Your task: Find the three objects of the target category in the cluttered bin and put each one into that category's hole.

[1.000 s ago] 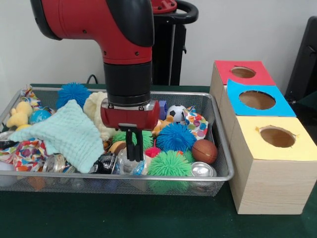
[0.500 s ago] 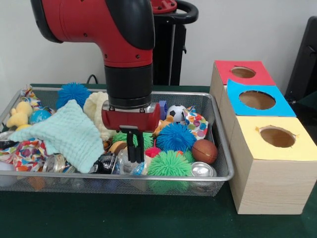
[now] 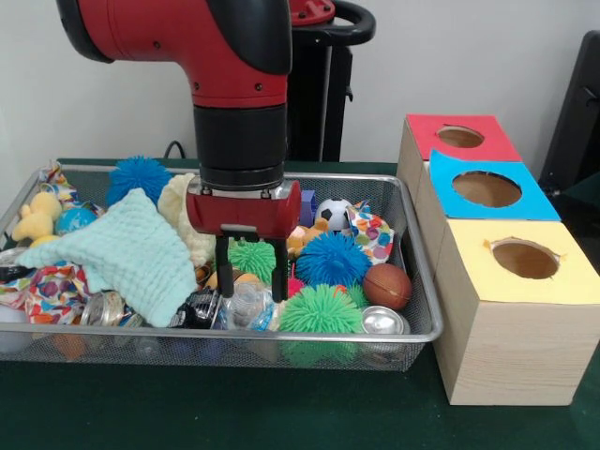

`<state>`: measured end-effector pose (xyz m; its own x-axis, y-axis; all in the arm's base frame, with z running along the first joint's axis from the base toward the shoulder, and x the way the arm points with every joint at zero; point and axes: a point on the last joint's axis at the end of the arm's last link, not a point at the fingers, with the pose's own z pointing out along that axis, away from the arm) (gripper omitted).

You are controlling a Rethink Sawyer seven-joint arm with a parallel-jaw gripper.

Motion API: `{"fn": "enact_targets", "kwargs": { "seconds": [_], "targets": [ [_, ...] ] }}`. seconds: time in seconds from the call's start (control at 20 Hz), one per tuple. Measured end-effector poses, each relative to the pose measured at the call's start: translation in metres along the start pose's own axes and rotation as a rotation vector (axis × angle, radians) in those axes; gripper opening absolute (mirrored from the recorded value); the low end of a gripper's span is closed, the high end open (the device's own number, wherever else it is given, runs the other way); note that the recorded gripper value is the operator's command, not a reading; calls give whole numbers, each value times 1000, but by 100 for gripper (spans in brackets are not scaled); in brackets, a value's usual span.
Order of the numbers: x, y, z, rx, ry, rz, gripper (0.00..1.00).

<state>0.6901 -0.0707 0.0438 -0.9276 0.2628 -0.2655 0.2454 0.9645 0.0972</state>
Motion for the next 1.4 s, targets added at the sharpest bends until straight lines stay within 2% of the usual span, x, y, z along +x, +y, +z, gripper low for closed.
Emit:
{"fn": "enact_targets", "kwargs": {
  "seconds": [0.45,0.65,1.0,1.4],
  "targets": [
    [-5,0,-6,3,-13,-2,100],
    [-2,0,-2,1,-5,-1,100],
    [14,0,19,-7,33,7,100],
    [15,0,21,-8,37,8,100]
  ]
}}
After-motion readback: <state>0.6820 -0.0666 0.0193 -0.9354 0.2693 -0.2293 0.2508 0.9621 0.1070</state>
